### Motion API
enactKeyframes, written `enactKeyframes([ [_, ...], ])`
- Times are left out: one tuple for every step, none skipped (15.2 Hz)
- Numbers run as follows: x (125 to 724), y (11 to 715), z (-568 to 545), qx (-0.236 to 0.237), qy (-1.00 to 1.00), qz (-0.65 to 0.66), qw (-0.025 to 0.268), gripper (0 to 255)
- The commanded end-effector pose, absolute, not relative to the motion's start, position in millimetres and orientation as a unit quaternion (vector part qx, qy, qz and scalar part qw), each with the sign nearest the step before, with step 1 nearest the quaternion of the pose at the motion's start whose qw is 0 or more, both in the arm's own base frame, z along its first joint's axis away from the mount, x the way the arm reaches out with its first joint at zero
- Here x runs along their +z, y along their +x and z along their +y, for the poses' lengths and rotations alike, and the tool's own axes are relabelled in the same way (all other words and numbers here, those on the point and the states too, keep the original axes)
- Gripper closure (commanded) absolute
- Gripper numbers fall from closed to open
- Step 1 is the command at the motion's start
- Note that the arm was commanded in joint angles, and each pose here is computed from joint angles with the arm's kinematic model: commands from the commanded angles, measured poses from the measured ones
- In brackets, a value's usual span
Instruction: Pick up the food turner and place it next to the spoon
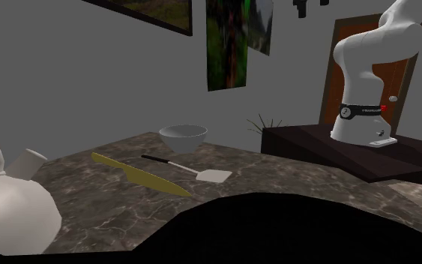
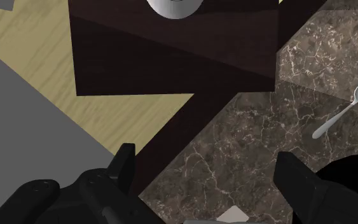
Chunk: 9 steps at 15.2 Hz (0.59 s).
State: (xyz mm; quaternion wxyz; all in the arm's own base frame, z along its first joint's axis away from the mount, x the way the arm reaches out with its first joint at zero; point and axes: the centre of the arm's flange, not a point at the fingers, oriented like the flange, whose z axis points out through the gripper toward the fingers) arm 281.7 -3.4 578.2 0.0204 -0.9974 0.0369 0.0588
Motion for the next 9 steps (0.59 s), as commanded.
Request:
enactKeyframes([
  [578, 282, -3, 0.059, -0.997, 0.037, 0.02, 0],
  [569, 289, 2, 0.057, -0.997, 0.045, 0.02, 0],
  [560, 296, 7, 0.055, -0.997, 0.053, 0.019, 0],
  [551, 304, 12, 0.053, -0.997, 0.062, 0.018, 0],
  [542, 312, 17, 0.051, -0.996, 0.07, 0.017, 0],
  [533, 319, 22, 0.049, -0.996, 0.078, 0.017, 0],
  [524, 327, 26, 0.047, -0.995, 0.086, 0.016, 0],
  [515, 335, 31, 0.045, -0.994, 0.094, 0.015, 0],
  [506, 343, 35, 0.042, -0.994, 0.103, 0.014, 0],
])
